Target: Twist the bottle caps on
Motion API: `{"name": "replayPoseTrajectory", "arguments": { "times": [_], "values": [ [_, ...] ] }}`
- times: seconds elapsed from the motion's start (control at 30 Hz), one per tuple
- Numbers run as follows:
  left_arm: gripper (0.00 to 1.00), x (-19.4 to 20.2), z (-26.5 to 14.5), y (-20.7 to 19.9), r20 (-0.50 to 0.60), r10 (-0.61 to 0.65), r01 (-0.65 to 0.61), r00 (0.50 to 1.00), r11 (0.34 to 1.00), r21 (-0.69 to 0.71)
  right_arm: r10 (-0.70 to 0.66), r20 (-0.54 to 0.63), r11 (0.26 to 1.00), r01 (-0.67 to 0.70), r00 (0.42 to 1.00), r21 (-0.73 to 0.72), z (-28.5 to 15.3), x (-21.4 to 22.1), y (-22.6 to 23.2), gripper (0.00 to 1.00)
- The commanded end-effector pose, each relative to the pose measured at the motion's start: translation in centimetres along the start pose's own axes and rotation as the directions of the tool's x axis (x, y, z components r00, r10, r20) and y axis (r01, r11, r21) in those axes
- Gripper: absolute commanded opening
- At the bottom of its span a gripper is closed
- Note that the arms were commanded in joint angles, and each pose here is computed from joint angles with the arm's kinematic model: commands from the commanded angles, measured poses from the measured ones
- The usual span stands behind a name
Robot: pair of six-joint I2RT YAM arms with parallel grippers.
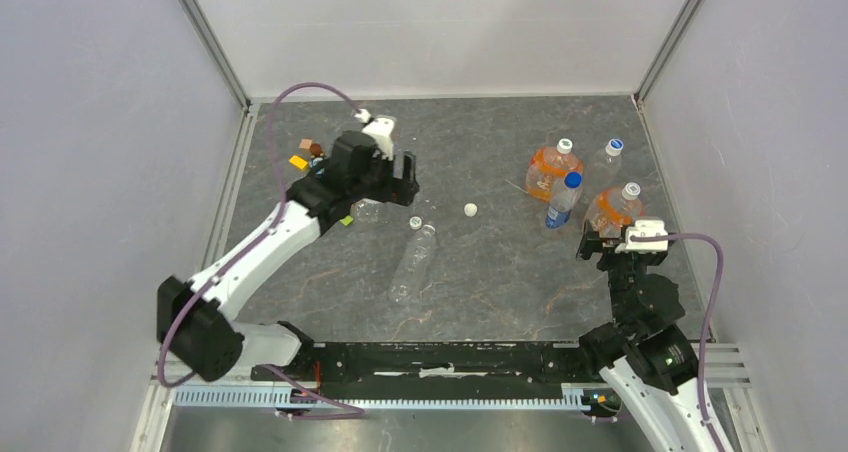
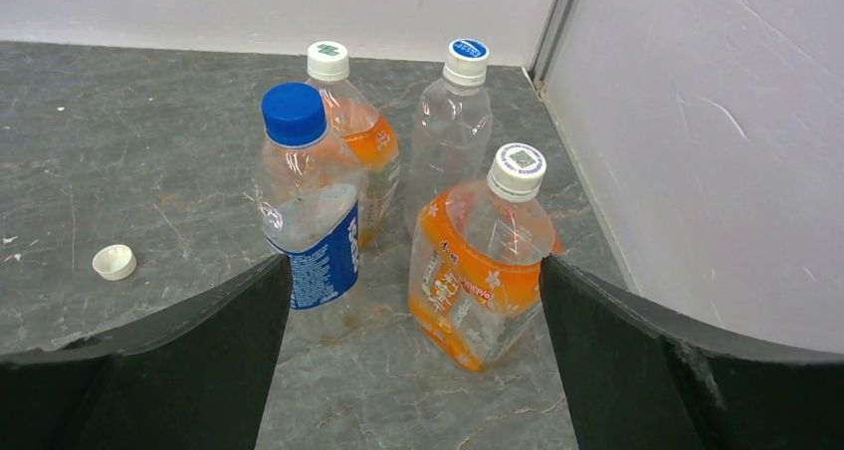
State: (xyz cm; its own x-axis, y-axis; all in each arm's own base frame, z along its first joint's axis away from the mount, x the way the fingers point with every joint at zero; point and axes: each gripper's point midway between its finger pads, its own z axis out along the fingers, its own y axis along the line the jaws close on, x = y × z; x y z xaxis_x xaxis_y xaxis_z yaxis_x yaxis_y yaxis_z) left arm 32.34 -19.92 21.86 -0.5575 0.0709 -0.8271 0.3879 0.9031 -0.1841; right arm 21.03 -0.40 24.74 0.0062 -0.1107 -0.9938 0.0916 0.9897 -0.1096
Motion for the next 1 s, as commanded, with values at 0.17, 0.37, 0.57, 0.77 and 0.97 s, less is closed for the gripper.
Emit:
{"name": "replayPoseTrajectory", "arguments": {
  "times": [0.17,0.37,0.57,0.77,0.97],
  "values": [
    [0.96,1.5,7.3,-6.0,-0.135,0.058,-0.067,0.989,0.996,-0.061,0.102,0.173,0.99,-0.116,0.98,0.077,-1.3,-1.6,-2.1,0.98],
    [0.88,4.3,11.8,-8.8,-0.222,0.102,-0.116,0.97,0.992,-0.052,0.109,0.204,0.989,-0.127,0.973,0.075,-1.5,-1.7,-2.2,0.98],
    [0.68,6.2,15.4,-9.3,-0.26,0.083,-0.105,0.962,0.992,-0.074,0.115,0.219,0.986,-0.137,0.969,0.089,-1.7,-1.6,-2.6,0.98],
    [0.58,7.1,18.8,-10.0,-0.271,0.06,-0.084,0.961,0.993,-0.077,0.115,0.221,0.988,-0.135,0.968,0.075,-1.6,-1.6,-2.3,0.98],
    [0.49,7.9,20.7,-10.1,-0.281,0.038,-0.063,0.959,0.995,-0.081,0.116,0.221,0.989,-0.134,0.968,0.069,-1.7,-1.6,-2.2,0.98]
  ]
}}
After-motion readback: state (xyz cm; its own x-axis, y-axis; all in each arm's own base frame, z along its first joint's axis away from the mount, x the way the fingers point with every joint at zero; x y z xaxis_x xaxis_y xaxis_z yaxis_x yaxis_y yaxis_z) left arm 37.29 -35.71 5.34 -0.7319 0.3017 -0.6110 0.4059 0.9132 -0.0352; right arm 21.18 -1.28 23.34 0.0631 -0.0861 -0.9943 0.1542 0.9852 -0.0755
